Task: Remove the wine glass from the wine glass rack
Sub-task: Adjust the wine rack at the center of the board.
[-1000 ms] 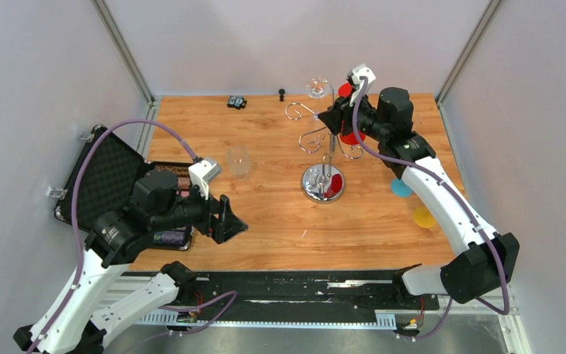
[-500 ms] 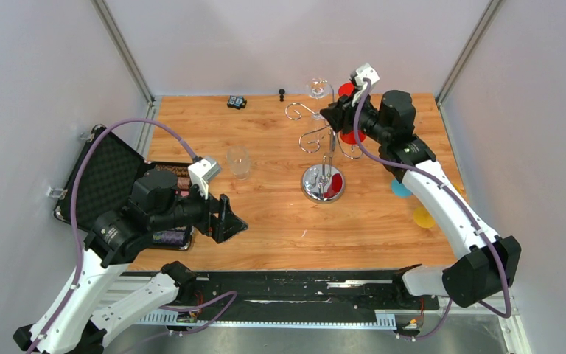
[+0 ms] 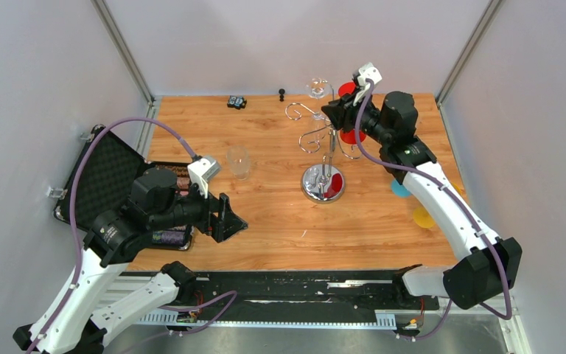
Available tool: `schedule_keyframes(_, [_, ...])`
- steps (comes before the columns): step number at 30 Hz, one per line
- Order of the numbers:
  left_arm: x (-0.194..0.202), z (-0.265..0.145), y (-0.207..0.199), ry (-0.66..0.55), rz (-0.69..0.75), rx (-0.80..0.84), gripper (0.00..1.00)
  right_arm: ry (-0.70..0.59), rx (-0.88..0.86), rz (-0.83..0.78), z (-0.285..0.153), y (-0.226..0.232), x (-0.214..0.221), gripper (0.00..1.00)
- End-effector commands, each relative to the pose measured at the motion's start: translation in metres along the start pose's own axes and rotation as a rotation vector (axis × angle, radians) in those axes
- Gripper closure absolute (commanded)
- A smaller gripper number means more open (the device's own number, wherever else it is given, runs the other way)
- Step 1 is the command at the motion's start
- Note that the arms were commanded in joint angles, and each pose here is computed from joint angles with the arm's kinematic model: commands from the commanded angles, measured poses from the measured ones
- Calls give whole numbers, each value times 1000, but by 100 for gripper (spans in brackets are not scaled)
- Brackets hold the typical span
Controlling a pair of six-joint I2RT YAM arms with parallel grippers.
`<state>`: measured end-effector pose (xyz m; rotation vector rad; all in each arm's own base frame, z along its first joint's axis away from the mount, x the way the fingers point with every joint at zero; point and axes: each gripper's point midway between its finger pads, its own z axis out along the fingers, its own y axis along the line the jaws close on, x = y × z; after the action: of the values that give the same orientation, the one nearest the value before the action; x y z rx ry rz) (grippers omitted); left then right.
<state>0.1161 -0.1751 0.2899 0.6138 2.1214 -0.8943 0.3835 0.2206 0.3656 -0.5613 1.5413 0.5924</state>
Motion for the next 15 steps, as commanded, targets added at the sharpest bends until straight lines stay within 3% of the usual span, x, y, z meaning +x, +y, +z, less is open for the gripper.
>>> schedule_keyframes(1, [-11,-5,-5,-32,21,10,0,-99,-6,-40,-7,5,-30,74])
schedule_keyframes(11, [-11,-6,-6,-34,20,10,0,-116,-13,-40,-8,7,-31,81])
schedule_keyframes(15, [-11,-7,-6,-35,19,11,0,-113,-15,-39,-8,7,-29,91])
